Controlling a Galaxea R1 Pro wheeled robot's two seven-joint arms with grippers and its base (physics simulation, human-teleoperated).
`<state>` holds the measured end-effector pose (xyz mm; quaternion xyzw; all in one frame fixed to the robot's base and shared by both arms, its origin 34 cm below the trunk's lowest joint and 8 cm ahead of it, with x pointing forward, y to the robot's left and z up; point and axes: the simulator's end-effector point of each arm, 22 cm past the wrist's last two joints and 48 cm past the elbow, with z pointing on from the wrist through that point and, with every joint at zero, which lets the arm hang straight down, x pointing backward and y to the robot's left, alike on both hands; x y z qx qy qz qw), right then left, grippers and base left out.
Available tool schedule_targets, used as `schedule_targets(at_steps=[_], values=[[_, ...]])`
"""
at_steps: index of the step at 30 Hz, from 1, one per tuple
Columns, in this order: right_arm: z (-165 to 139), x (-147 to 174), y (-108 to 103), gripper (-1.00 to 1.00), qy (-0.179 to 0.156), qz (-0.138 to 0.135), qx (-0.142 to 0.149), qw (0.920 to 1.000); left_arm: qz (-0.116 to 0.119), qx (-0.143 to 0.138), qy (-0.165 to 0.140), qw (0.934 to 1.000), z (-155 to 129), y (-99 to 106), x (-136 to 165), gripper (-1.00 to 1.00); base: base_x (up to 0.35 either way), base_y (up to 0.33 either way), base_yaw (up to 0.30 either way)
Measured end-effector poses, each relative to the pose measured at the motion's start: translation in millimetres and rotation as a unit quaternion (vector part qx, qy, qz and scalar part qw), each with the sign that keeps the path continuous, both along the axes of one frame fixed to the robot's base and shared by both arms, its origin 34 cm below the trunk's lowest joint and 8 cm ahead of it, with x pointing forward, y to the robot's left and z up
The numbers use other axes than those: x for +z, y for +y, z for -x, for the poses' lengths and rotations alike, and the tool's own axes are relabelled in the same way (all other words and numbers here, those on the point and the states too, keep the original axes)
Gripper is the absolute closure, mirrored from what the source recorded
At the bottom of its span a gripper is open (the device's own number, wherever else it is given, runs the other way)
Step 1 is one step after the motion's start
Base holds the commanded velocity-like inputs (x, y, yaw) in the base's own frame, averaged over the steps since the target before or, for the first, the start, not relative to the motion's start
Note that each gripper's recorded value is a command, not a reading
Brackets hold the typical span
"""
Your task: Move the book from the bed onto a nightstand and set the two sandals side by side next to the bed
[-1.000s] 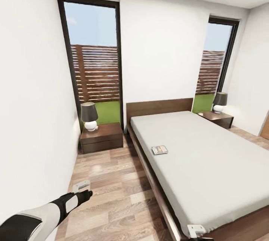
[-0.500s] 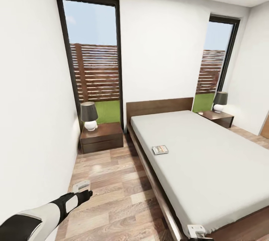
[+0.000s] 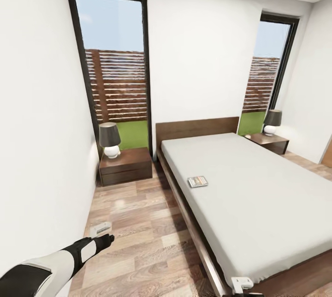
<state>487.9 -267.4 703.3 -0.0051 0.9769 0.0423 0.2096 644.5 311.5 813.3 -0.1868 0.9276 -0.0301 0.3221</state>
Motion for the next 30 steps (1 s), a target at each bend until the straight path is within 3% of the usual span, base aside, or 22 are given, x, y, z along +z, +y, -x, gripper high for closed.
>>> schedule_targets(at_steps=[20,30], values=[[9.5,-11.7,0.0,-1.00,0.016,0.000,0.000,0.9999,0.000,0.000,0.016,0.9999,6.2,0.0,-16.9,-1.00,0.005,0.002,0.000],[11.9,-14.2,-0.2,-1.00,0.019,0.000,0.000,0.9998,0.000,0.000,0.019,0.9998,7.9,0.0,-20.4,-1.00,0.212,0.149,0.000]])
